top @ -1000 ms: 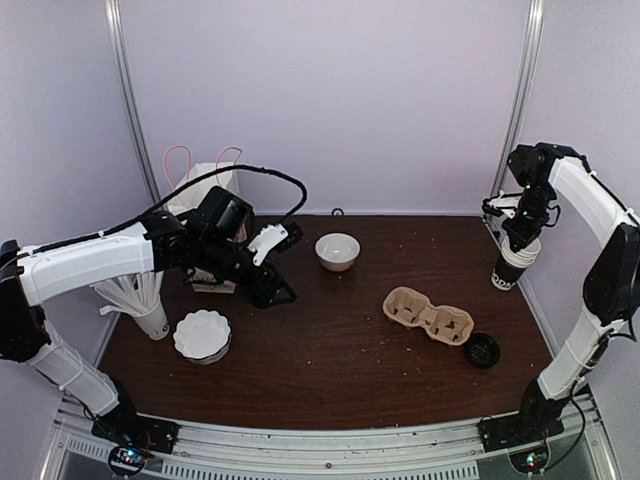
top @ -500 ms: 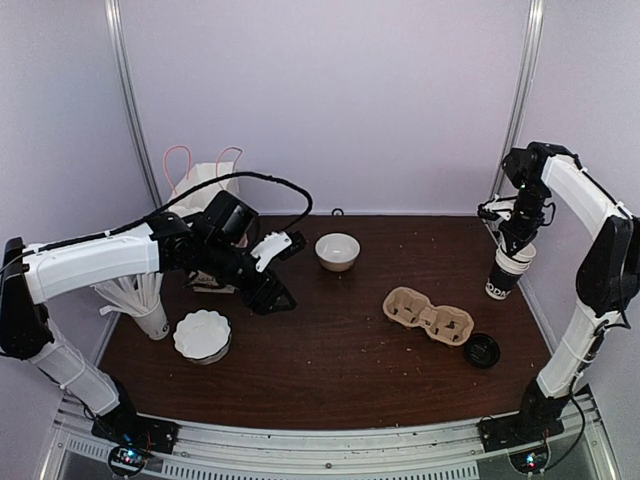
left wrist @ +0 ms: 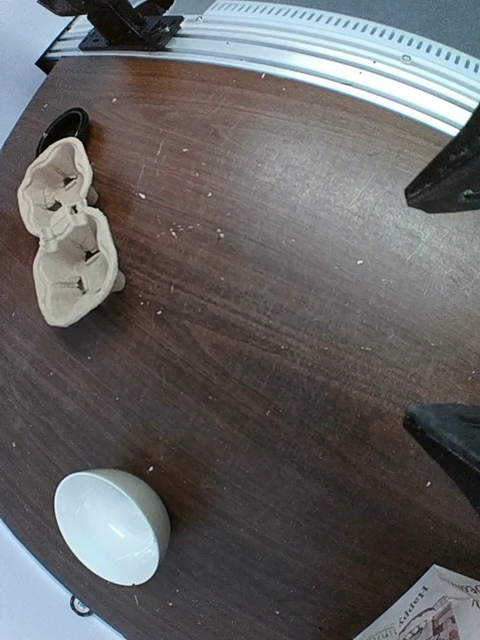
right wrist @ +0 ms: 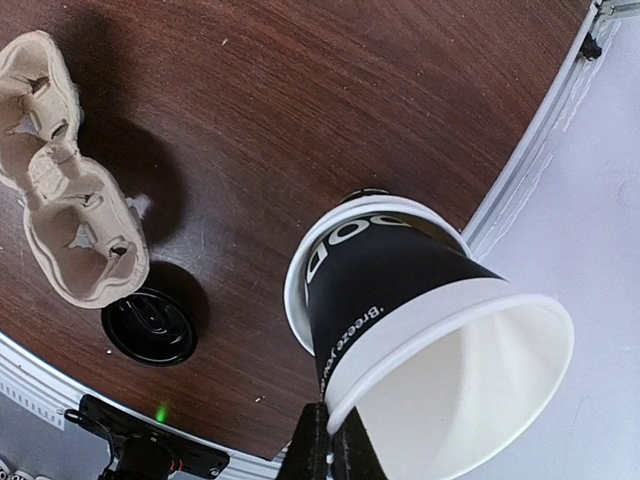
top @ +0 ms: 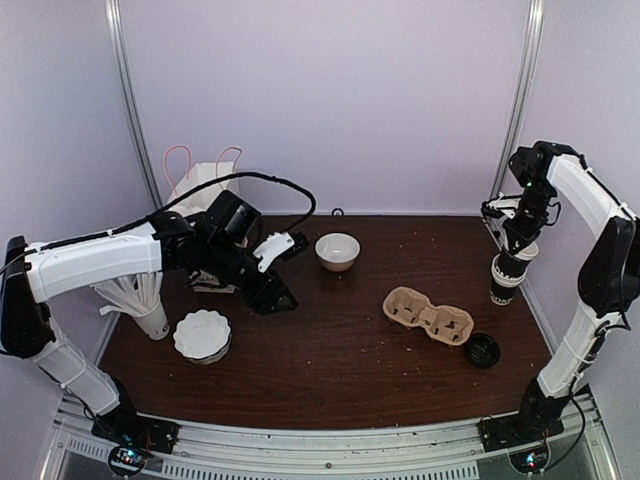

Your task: Pack the takeout coffee

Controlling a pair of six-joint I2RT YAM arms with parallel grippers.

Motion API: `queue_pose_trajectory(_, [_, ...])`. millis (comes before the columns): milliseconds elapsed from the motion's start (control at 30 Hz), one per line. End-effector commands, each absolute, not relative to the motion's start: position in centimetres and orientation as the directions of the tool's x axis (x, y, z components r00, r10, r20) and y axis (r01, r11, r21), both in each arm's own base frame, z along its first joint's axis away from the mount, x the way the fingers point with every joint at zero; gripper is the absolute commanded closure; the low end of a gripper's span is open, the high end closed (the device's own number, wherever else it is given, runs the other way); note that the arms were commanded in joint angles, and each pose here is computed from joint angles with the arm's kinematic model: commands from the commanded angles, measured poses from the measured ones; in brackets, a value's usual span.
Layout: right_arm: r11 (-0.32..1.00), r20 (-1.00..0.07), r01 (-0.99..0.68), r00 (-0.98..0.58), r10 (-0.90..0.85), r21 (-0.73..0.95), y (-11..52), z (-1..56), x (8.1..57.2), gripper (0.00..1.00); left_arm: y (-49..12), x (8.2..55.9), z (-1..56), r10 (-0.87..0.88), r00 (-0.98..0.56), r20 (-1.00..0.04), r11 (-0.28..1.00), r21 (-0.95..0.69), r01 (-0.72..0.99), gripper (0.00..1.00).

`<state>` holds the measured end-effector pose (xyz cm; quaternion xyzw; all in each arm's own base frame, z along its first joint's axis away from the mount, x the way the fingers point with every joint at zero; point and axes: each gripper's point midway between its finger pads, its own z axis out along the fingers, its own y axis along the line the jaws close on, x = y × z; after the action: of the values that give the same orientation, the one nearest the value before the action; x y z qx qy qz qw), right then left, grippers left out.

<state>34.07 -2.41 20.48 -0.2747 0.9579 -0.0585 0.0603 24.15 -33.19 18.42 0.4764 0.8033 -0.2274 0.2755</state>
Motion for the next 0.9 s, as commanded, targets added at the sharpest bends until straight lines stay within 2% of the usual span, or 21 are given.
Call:
queue_pose_trajectory(0, [0.835, -0.115, -0.510, -0.835, -0.538, -0.204, -2.9, 23.0, 33.5, 1.00, -33.7, 24.5, 19.1, 0.642, -0.366, -0.673, 0.431, -0.077, 0.899, 0.31])
queue_pose_trajectory(333, [0.795, -0.156, -0.480, -0.812, -0.563, -0.371, -4.7, 27.3, 31.0, 1.00, -33.9, 25.0, 18.2, 0.660, -0.365, -0.657, 0.435, -0.062, 0.898, 0.31])
queue_pose_trajectory(500, [0.757, -0.139, -0.450, -0.811, -0.569, -0.473, -6.3, 28.6, 30.1, 1.00, -34.0, 25.8, 20.7, 0.667, -0.330, -0.668, 0.432, -0.015, 0.902, 0.31])
queue_pose_trajectory(667, [0.775, -0.328, -0.532, -0.705, -0.628, -0.341, -0.8, 31.1, 29.4, 1.00, -33.7, 27.2, 23.4, 0.659, -0.257, -0.707, 0.444, 0.091, 0.891, 0.29])
queue_pose_trajectory(733, [0.707, -0.386, -0.646, -0.597, -0.704, -0.289, 2.8, 31.3, 28.8, 1.00, -33.5, 28.2, 23.9, 0.662, -0.248, -0.708, 0.471, 0.135, 0.872, 0.29])
queue_pose_trajectory(800, [0.640, -0.394, -0.693, -0.514, -0.762, -0.332, 5.0, 30.4, 28.9, 1.00, -33.4, 29.2, 24.1, 0.655, -0.247, -0.714, 0.504, 0.169, 0.847, 0.29])
queue_pose_trajectory(867, [0.546, -0.338, -0.754, -0.438, -0.833, -0.366, 7.2, 28.5, 28.4, 1.00, -33.3, 29.7, 24.4, 0.640, -0.239, -0.730, 0.524, 0.187, 0.831, 0.28])
